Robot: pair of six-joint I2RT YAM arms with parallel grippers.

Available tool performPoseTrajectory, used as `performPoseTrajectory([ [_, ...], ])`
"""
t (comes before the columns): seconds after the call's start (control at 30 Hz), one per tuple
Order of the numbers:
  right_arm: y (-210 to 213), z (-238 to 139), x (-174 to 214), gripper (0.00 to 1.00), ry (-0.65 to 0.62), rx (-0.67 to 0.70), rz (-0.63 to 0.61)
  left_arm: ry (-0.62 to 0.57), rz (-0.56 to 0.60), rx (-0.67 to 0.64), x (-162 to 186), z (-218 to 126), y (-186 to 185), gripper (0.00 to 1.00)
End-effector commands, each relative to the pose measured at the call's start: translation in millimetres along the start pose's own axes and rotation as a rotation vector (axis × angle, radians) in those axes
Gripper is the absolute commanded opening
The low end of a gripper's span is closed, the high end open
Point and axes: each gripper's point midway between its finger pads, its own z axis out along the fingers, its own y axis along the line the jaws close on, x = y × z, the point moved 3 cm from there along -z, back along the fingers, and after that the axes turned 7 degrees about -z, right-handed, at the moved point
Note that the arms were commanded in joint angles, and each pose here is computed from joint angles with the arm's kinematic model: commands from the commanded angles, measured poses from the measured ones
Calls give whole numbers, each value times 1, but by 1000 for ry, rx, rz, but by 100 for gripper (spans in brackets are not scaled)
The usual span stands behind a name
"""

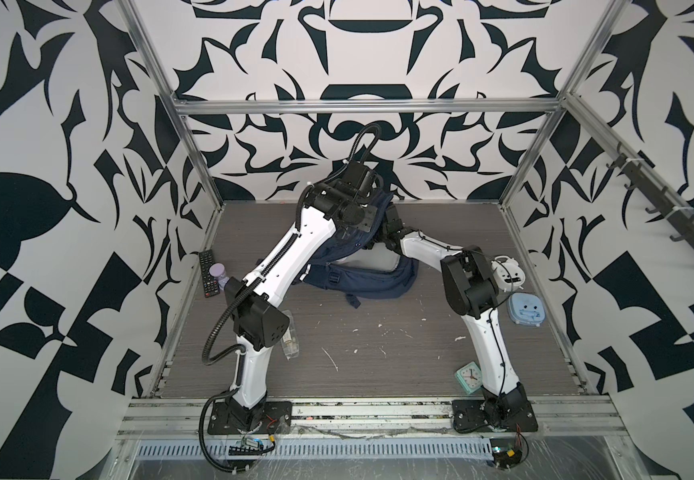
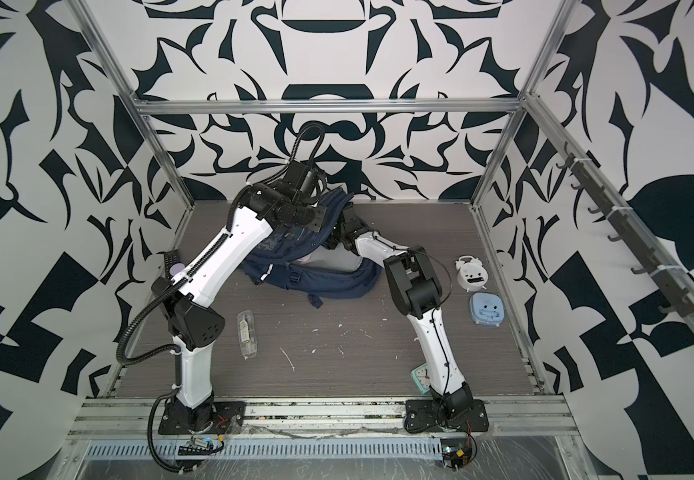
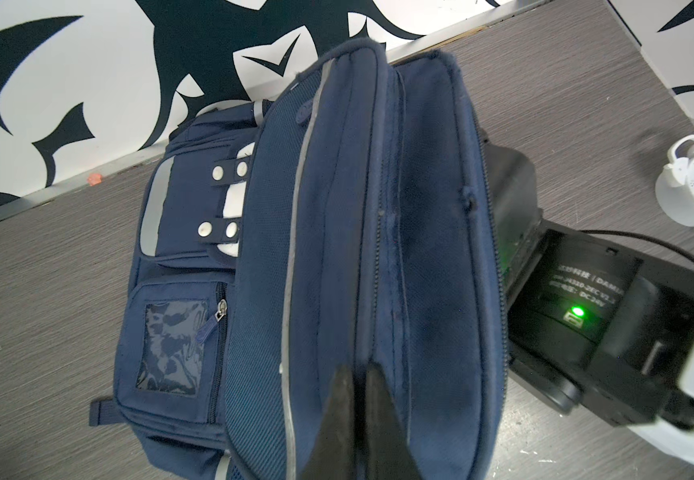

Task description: Pack the student bag

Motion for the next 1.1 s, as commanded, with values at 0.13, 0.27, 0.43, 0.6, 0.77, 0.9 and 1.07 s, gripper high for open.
performPoseTrajectory([
  [0.13,37,-43,1,73,7,56,-176,-99,-36,66,-25,-26,-6,0],
  [0.27,33,-50,8,71,16,70,-187,-99,-44,72,-26,-24,-6,0],
  [0.43,28,-37,11,57,50,31,-167,-95,-56,84,-25,-23,-8,0],
  [0.6,23,-25,10,50,52,18,-148,-82,-58,82,-20,-21,-7,0],
  [0.77,26,-19,10,49,58,-44,-133,-81,-58,80,-19,-19,-7,0],
  [0.9,29,-30,13,50,52,-51,-154,-68,-56,86,-16,-13,-8,0],
  [1.07,21,-58,22,54,45,-4,-170,-49,-58,97,-14,-2,-11,0],
])
